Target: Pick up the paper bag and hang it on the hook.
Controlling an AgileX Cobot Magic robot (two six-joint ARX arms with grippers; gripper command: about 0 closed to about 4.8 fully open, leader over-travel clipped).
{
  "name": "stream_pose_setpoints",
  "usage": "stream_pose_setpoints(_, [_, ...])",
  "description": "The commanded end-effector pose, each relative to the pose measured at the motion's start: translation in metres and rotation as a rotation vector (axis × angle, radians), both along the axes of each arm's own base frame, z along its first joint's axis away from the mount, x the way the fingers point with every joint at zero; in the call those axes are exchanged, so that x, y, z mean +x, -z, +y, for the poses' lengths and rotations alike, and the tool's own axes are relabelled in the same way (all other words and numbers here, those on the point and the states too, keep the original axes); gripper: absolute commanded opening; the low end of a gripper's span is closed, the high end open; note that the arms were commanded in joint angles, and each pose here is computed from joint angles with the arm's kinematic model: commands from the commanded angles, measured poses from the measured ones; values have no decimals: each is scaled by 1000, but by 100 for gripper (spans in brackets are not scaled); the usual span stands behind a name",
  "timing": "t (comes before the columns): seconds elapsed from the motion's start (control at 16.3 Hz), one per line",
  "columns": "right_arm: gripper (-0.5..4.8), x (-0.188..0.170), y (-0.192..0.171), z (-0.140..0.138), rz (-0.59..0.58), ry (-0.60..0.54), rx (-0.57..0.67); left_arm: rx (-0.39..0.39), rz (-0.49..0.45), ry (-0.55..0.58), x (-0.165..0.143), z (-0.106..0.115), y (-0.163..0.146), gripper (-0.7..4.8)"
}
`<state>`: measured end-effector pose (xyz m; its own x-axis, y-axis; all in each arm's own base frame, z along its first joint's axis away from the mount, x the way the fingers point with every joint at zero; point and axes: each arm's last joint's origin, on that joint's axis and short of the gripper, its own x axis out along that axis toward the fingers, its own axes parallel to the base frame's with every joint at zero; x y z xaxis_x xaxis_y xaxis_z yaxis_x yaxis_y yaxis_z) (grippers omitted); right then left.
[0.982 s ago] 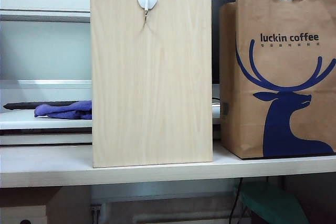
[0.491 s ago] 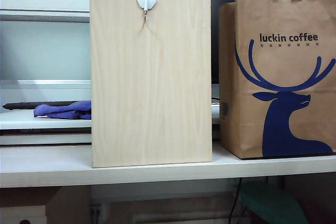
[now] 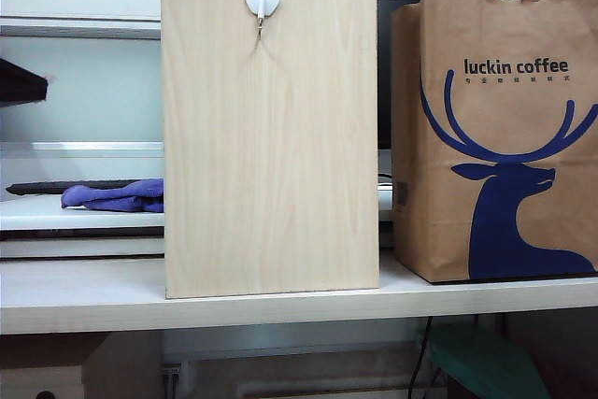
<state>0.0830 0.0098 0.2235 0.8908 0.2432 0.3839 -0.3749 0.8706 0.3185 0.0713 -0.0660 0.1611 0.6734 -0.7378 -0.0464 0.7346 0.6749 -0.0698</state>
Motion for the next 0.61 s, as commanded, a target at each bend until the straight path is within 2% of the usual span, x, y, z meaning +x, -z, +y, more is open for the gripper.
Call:
stream_pose_setpoints(0.06, [-1, -2, -30, 3, -4, -107, -41, -2, -8, -19, 1, 1, -1, -6])
stream_pose_setpoints(0.25, [0, 20, -78, 5, -11, -97, -133, -2, -8, -24, 1, 2, -1, -5])
stream_pose_setpoints(0.31, [28, 37, -90, 6, 3, -89, -158, -2, -8, -24, 1, 2, -1, -6])
stream_pose_setpoints(0.37, [101, 52, -99, 7, 30, -109, -175, -2, -8, -24, 1, 2, -1, -5])
stream_pose_setpoints(0.49, [223, 99, -113, 12, 100, -231, -211, -2, -8, -24, 1, 2, -1, -6])
stream_pose_setpoints(0.61, [226, 133, -120, 15, 127, -272, -223, -2, -8, -24, 1, 2, -1, -6])
